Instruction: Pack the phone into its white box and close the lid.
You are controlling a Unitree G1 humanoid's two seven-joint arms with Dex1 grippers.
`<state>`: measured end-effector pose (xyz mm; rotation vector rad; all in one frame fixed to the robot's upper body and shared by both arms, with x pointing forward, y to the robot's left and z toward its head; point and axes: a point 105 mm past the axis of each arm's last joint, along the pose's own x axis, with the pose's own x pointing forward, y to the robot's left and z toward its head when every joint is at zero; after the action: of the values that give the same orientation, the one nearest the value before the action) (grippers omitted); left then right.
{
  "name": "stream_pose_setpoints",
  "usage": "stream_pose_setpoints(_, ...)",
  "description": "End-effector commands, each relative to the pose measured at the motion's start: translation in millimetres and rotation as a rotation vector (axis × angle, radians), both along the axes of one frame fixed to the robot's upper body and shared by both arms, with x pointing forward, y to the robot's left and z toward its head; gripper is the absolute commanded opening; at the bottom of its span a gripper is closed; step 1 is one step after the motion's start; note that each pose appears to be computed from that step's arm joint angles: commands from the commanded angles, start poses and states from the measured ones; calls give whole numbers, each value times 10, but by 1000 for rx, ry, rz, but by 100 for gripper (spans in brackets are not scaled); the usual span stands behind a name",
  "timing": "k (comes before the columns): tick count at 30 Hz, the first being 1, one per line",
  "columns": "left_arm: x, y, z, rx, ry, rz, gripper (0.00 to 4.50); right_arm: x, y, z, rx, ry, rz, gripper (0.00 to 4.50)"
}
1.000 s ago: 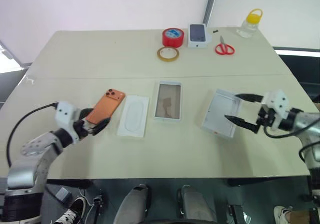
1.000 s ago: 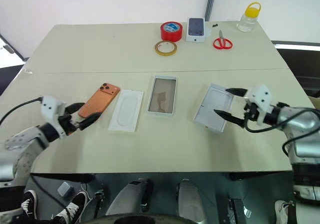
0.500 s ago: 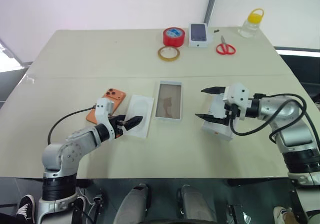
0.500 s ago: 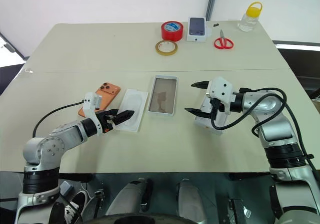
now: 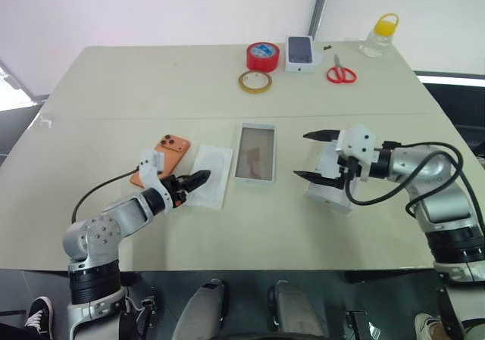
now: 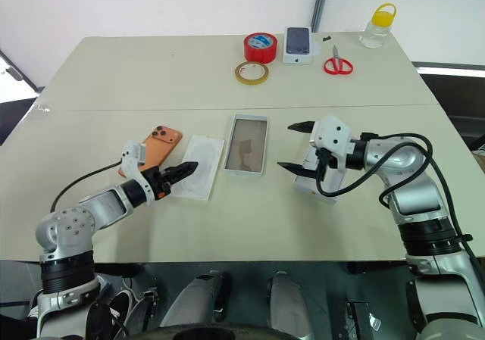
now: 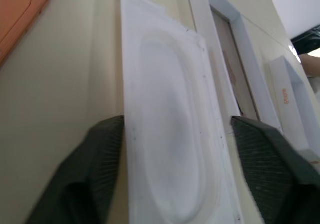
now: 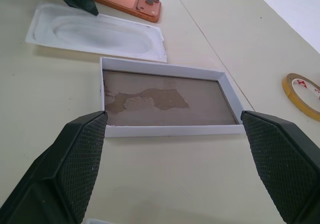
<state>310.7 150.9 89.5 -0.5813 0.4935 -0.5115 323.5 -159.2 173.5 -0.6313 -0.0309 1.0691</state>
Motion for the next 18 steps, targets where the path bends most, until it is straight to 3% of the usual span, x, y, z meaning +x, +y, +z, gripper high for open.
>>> stream_pose_setpoints(1,-30,-38,-34,-13,20,-13,125,-23,90,202,20,-74,30,450)
stream_pose_setpoints(3,-41,-37,-37,-19,28,-20,32,-28,104,211,24,-75,33,450)
stream_pose_setpoints(13,-45,-15,-73,-26,49,-3,32,-18,128,195,29,-79,34,450)
stream_pose_setpoints(14,-41,-10,-59,-40,46,4,15,-18,141,187,33,-76,35,450)
stream_pose_setpoints(18,9,59,27,-66,22,39,15,-52,235,27,27,-26,55,450)
